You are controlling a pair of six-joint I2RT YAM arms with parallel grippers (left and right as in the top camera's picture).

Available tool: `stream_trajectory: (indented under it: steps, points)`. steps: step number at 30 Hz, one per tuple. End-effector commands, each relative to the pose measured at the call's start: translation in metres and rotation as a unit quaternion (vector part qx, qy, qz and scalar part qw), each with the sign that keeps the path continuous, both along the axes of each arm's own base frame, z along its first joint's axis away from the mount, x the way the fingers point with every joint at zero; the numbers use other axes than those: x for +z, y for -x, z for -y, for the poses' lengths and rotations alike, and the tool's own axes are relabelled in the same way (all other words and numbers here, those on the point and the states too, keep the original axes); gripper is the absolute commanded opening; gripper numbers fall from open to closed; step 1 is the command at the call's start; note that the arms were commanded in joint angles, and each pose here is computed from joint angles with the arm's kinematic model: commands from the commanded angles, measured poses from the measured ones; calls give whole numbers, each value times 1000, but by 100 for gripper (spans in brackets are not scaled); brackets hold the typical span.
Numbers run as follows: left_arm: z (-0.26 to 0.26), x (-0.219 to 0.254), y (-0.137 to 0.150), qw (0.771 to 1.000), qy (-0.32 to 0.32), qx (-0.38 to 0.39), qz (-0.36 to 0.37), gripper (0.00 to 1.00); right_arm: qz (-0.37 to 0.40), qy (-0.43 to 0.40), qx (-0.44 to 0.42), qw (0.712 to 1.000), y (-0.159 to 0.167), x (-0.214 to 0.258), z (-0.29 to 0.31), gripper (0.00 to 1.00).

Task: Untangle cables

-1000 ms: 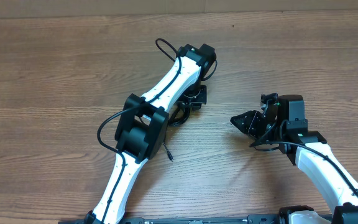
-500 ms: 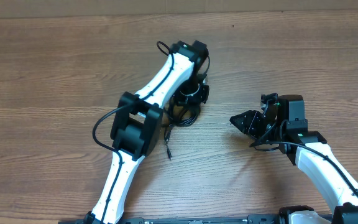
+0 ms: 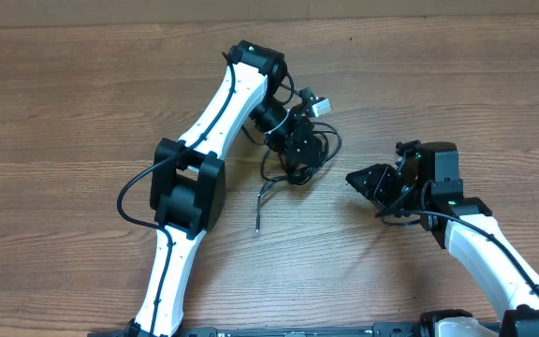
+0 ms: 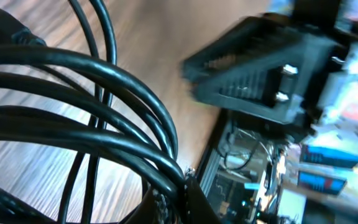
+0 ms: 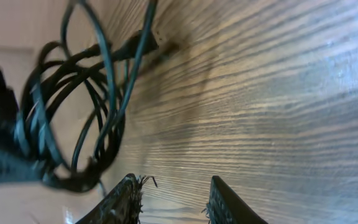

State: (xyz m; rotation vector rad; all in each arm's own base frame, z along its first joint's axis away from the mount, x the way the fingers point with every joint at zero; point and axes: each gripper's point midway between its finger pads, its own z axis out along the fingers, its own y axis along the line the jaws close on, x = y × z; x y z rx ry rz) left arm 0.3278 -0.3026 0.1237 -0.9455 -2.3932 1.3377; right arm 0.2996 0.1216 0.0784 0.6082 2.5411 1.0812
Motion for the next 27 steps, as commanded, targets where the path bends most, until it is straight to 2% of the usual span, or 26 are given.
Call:
stream_trajectory:
  steps: [1,5,11,19,27]
  points:
    - [16,41,0,992,109,-21,52,4,-36,-40,-59,997,-9,9,0,35]
    - [21,49,0,990,135,-11,42,4,-33,-71,-40,996,-8,19,-10,36]
    - [21,50,0,991,130,-4,32,4,-28,-124,-29,991,-11,36,-22,38]
    - [26,59,1,990,142,15,1,4,5,-139,-42,989,-27,50,-22,38]
    - [32,75,1,983,176,35,-33,4,2,-128,-73,989,-33,46,-15,37]
